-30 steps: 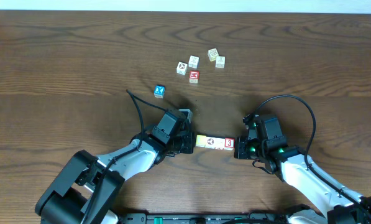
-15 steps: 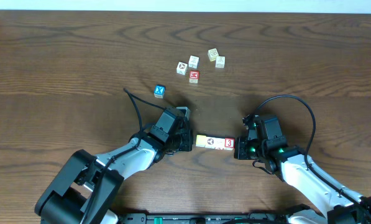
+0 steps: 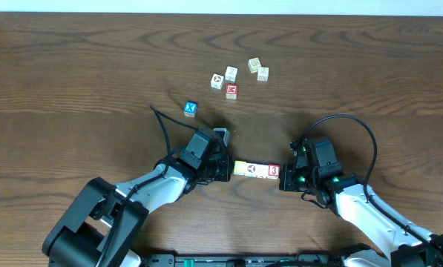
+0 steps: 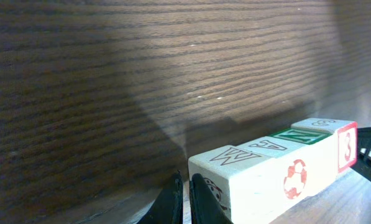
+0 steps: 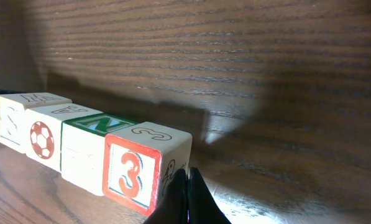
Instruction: Lift 4 blocks
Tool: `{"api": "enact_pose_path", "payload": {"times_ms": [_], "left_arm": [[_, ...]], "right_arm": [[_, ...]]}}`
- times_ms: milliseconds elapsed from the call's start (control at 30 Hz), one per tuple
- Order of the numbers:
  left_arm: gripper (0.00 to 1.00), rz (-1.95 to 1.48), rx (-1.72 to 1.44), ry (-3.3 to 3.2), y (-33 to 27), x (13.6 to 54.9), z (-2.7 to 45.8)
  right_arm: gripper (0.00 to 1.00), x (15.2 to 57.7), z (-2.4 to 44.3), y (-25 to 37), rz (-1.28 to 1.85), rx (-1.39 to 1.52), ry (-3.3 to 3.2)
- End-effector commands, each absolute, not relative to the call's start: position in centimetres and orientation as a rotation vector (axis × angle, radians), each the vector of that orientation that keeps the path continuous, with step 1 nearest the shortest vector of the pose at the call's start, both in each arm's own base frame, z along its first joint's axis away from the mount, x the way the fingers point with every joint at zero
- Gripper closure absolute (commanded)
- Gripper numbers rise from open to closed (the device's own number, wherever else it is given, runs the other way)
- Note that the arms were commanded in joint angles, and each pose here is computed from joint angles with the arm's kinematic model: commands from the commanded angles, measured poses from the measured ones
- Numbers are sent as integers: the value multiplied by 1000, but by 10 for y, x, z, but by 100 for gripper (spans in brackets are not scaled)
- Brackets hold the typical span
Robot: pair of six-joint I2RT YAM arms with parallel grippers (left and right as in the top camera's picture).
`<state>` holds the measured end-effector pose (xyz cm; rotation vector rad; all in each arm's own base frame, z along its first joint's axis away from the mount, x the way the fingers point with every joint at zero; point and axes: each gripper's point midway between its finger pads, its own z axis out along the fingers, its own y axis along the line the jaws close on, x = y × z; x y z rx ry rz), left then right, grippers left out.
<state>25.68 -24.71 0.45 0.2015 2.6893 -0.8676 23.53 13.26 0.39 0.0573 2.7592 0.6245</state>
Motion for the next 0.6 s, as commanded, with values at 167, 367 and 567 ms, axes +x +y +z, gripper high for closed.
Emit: {"api": "enact_pose_path", "payload": {"times_ms": [167,367,567], "left_arm": [[92,-921,262,2684,-253,254,6],[92,-927,285,2686,-257,249,6],[93,-932,307,2688,-261,245,6]], "right_arm": [[99,245,18,145,685,4,2702],[99,250,21,146,682,-27,2672],[99,251,21,147,676,-60,2661]]}}
